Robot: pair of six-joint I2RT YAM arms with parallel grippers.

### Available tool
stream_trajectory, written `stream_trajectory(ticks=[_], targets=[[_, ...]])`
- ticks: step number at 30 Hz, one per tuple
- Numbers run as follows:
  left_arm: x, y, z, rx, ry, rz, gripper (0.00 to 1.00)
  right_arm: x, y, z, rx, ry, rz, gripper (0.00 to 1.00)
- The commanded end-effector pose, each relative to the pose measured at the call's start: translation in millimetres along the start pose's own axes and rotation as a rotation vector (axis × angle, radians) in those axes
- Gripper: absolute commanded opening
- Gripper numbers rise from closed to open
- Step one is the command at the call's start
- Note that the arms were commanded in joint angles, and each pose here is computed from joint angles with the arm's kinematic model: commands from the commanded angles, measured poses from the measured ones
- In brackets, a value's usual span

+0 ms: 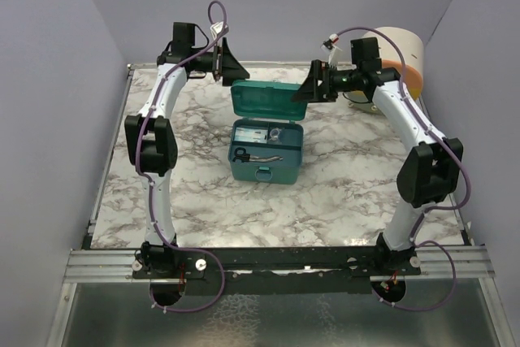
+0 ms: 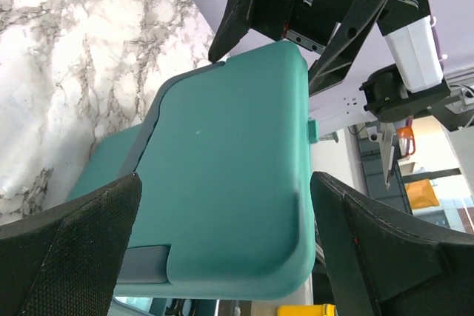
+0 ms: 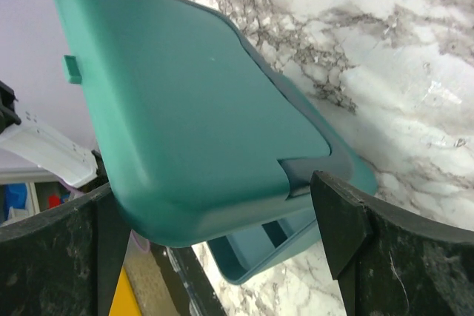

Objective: Organize the medicine kit

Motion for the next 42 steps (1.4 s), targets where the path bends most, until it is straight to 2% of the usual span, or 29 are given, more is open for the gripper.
stream_trajectory(ticks=[1, 10, 16, 22, 29, 32, 35, 37, 39, 42], targets=[[-44.1, -11.1, -2.7, 0.013, 0.07, 0.071, 0.99, 22.0, -19.3, 19.9, 0.07, -0.025, -0.034, 1.0], [-71.5, -22.6, 22.1, 0.021, 0.047, 0.111, 0.99, 39.6, -47.6, 67.6, 0.151, 0.021, -0.019, 1.0], [-66.9, -22.2, 42.9, 0.016, 0.032, 0.096, 0.99, 38.8, -58.4, 102.9, 0.152, 0.07, 0.033, 1.0], [-74.8, -23.2, 41.8, 0.021, 0.039, 0.111, 0.99, 54.8, -68.9, 89.6, 0.118, 0.026, 0.039, 1.0], [-76.8, -24.4, 77.2, 0.024, -0.019, 0.118, 0.99, 77.0, -86.5, 73.1, 0.063, -0.013, 0.089, 1.0], [-69.8, -23.7, 93.0, -0.002, -0.004, 0.028, 0.99, 63.5, -81.7, 80.2, 0.06, 0.039, 0.159, 1.0], [-63.0, -23.0, 101.0, -0.012, 0.106, -0.172, 0.99, 49.1, -76.0, 93.1, 0.045, 0.106, 0.215, 1.0], [-58.1, -18.3, 108.6, 0.095, 0.211, -0.337, 0.99, 43.1, -72.6, 102.9, 0.027, 0.142, 0.24, 1.0], [-50.0, -14.1, 117.2, 0.202, 0.251, -0.47, 0.99, 40.7, -69.3, 111.3, 0.027, 0.161, 0.274, 1.0], [-35.5, -16.1, 128.3, 0.265, 0.263, -0.562, 0.99, 33.9, -63.6, 125.0, 0.048, 0.196, 0.342, 1.0]])
Point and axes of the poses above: each gripper's point midway between its finger pads, its own y axis out along the fingers, its own x axis along the line the jaws close on, z = x × y, the point moved 8 cm from there along -y, back along the fingers, and after that the axes turned 3 degrees about y, right-handed, at the moved point
